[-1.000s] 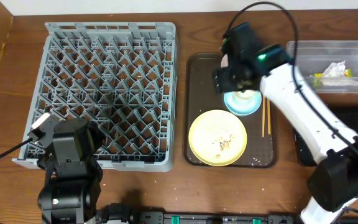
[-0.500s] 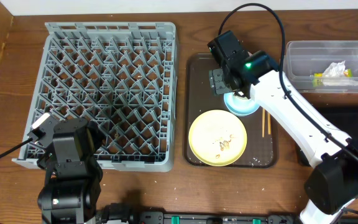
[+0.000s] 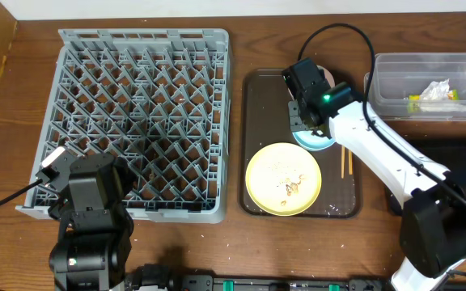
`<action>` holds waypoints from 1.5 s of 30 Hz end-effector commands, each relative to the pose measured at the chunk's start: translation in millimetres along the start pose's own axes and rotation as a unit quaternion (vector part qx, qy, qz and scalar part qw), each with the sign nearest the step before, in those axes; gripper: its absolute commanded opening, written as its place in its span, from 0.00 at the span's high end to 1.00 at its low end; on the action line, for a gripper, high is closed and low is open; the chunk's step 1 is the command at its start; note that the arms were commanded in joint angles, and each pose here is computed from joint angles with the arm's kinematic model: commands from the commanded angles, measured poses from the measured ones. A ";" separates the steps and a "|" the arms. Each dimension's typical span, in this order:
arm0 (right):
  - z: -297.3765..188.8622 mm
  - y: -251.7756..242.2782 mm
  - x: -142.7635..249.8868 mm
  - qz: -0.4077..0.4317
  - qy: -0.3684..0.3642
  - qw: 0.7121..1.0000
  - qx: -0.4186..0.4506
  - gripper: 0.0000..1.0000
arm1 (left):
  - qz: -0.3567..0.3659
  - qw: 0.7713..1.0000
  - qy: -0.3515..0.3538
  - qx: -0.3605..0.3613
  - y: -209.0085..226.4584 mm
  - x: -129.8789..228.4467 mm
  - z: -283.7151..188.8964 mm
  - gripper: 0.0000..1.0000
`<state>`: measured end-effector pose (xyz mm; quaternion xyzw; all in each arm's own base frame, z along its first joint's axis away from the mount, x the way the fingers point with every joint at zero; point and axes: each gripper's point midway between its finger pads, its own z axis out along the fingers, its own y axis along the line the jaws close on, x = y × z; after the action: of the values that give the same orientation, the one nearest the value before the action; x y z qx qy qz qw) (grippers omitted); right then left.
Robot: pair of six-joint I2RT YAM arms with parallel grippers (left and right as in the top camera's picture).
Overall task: Sort waste into correct bins and load items into the dishwasher
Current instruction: 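Grasp the white cup from the blue bowl and lift it toward the rack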
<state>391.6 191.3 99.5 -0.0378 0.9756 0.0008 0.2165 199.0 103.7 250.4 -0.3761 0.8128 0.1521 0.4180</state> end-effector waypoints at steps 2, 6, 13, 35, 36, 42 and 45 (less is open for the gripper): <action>1.1 9.3 6.1 -0.002 0.001 1.000 -0.029 0.45 | -0.012 1.000 -0.009 0.002 0.6 -6.6 -4.1 0.06; 9.6 2.6 12.2 -0.003 -0.001 1.000 -0.013 0.47 | -0.012 1.000 -0.009 0.002 0.6 -6.6 -4.1 0.06; 15.3 -1.1 8.6 -0.020 -0.020 1.000 -0.001 0.59 | -0.012 1.000 -0.009 0.002 0.6 -6.6 -4.1 0.06; -109.6 73.1 -79.9 -0.026 -0.122 0.969 -0.215 0.99 | -0.012 1.000 -0.009 0.002 0.6 -6.6 -4.1 0.06; -121.6 85.7 -88.5 -0.035 -0.139 0.957 -0.251 0.99 | -0.013 1.000 -0.009 0.002 0.6 -6.6 -4.1 0.06; -166.7 132.5 -129.2 0.000 -0.207 0.893 -0.400 0.99 | -0.012 1.000 -0.009 0.002 0.6 -6.6 -4.1 0.06; -181.7 161.4 -153.3 0.037 -0.239 0.847 -0.473 0.99 | -0.012 1.000 -0.009 0.002 0.6 -6.6 -4.1 0.06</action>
<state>445.4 325.8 317.2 -0.1154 0.8059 0.3833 0.4361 198.8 103.6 250.0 -0.3759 0.8134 0.1523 0.4170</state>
